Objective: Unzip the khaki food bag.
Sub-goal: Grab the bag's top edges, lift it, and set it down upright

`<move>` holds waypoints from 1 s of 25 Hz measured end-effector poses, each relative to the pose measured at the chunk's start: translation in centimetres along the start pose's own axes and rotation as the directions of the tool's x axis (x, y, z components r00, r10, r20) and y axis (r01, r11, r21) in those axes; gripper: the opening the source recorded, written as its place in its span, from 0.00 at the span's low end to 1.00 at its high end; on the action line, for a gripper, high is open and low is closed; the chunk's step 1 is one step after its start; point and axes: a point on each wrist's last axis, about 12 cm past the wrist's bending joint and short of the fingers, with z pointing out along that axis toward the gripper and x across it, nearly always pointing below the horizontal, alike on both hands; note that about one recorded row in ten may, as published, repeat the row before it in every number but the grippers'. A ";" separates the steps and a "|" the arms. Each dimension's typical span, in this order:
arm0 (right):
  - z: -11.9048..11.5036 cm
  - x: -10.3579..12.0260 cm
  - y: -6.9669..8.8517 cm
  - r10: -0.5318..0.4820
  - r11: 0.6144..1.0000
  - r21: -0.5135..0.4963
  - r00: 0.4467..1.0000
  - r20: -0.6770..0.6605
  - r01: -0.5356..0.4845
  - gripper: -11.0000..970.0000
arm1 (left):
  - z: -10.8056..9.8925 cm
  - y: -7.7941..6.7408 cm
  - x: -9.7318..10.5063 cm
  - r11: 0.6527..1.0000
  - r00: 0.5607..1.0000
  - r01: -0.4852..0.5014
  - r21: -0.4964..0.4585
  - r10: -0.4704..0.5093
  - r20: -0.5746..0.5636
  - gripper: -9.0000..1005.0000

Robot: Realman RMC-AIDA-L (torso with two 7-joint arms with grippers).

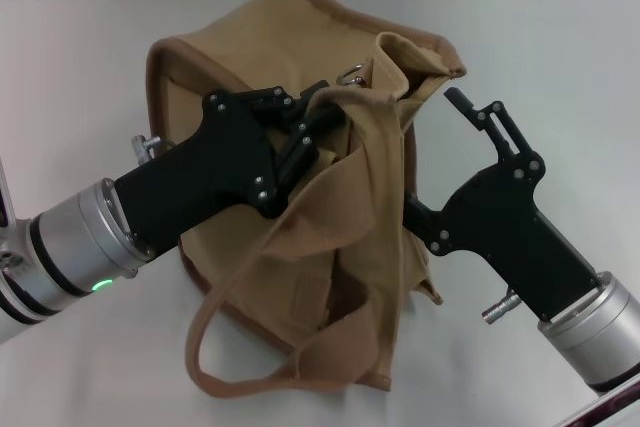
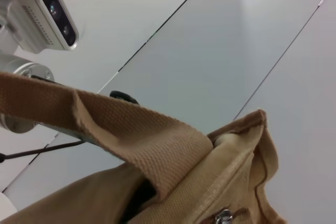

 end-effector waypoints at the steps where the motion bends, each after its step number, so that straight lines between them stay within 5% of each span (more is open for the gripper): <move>1: 0.0 0.0 0.0 0.001 1.000 -0.001 1.000 -0.002 -0.001 0.78 | 0.0 0.0 0.0 1.000 1.000 0.000 0.000 0.000 0.000 0.14; 8: -0.2 0.1 0.1 0.002 1.000 -0.019 1.000 -0.004 -0.002 0.75 | 0.0 0.0 0.0 1.000 1.000 0.001 -0.001 -0.001 0.000 0.14; 25: 0.0 0.3 0.3 0.005 0.999 -0.038 1.000 -0.016 -0.005 0.29 | -0.1 -0.1 0.0 1.000 1.000 0.005 0.002 -0.005 0.008 0.15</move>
